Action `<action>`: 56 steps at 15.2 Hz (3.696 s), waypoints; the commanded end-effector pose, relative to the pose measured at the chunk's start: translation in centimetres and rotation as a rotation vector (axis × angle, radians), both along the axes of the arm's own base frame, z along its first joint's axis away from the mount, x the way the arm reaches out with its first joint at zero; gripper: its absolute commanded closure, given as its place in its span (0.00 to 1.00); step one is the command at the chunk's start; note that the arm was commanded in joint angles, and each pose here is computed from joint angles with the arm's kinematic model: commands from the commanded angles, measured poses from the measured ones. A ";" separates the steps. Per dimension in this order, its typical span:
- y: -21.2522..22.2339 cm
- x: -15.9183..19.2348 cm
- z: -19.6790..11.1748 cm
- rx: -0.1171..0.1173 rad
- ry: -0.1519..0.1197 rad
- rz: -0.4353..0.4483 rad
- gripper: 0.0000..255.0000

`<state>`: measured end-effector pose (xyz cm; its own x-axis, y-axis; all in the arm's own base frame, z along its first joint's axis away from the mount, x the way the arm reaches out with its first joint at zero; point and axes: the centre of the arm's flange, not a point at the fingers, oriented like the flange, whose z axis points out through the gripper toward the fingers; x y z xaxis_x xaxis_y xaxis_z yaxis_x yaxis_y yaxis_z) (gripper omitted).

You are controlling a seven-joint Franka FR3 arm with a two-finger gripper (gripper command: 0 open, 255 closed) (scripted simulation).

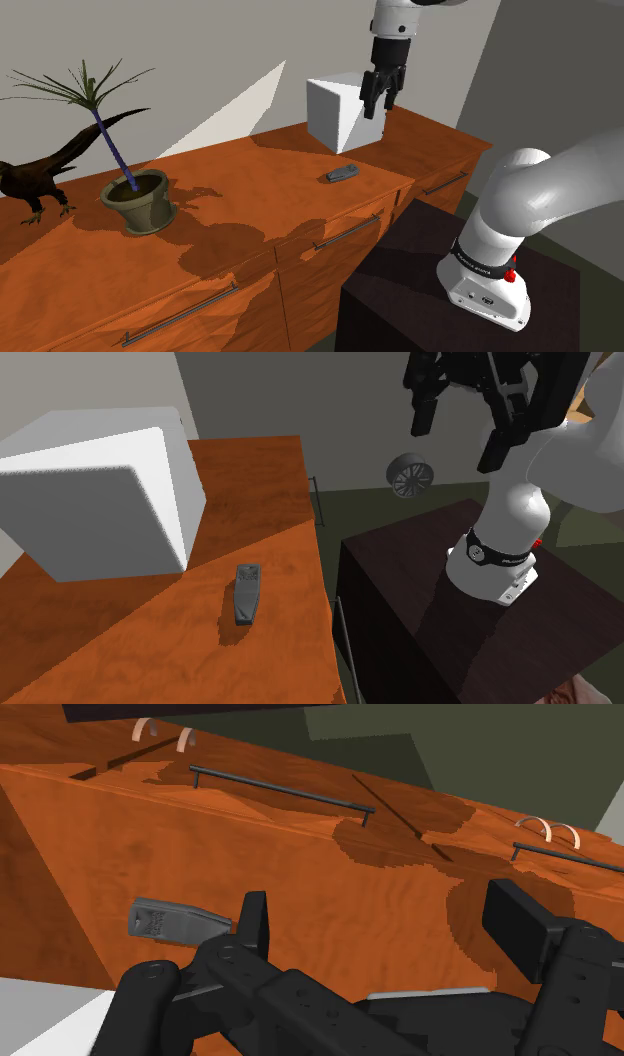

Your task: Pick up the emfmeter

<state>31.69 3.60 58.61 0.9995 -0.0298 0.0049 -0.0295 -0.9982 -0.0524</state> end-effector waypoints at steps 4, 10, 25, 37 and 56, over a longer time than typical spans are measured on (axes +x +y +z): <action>-2.3 0.8 -3.1 -0.004 -0.006 0.088 0.00; -6.8 3.0 -9.1 -0.012 -0.018 0.263 0.00; -15.8 12.0 -24.0 -0.032 -0.048 0.701 0.00; -19.8 21.7 -35.5 -0.049 -0.071 1.052 0.00; -19.9 21.9 -39.7 -0.049 -0.072 1.058 1.00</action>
<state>53.65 -16.27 18.95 0.5127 0.8575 0.0432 0.8576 -0.5139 0.0222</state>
